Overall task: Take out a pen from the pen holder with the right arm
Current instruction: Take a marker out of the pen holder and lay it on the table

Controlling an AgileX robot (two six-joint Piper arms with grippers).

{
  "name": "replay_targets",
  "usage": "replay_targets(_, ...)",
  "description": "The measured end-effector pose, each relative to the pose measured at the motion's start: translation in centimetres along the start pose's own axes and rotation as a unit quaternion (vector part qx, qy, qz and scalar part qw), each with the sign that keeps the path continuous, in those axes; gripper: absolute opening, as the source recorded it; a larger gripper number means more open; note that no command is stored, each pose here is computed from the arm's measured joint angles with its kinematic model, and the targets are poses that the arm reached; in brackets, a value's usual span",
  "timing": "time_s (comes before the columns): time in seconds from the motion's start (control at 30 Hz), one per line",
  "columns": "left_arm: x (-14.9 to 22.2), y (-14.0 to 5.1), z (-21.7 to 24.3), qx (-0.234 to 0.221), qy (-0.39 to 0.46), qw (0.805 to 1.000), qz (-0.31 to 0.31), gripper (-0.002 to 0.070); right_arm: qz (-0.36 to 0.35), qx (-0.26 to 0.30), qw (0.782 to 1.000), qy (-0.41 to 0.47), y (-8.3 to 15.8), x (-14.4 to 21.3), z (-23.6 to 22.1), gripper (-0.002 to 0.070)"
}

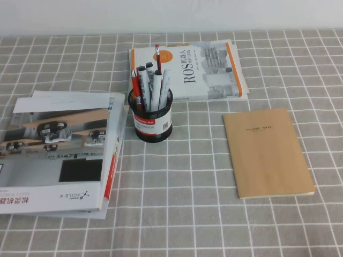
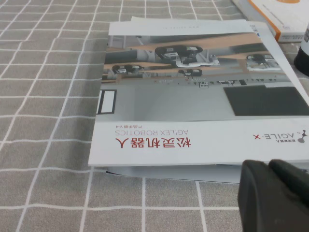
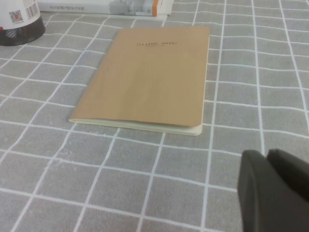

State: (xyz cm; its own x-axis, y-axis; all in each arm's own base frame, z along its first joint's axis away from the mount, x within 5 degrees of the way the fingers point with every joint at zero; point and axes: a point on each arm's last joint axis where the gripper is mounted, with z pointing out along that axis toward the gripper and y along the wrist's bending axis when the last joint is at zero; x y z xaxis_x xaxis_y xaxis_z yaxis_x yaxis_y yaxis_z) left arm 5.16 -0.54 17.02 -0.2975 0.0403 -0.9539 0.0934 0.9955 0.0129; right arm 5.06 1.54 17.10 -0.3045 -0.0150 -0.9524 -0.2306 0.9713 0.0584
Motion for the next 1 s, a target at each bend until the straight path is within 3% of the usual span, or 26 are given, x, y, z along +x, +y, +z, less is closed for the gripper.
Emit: replay_targets(1.0,0.0,0.0,0.0,0.0,0.0,1.0,0.0,-0.0005,-0.014,0.006,1.0,0.001,-0.1,0.01,0.0,-0.0013)
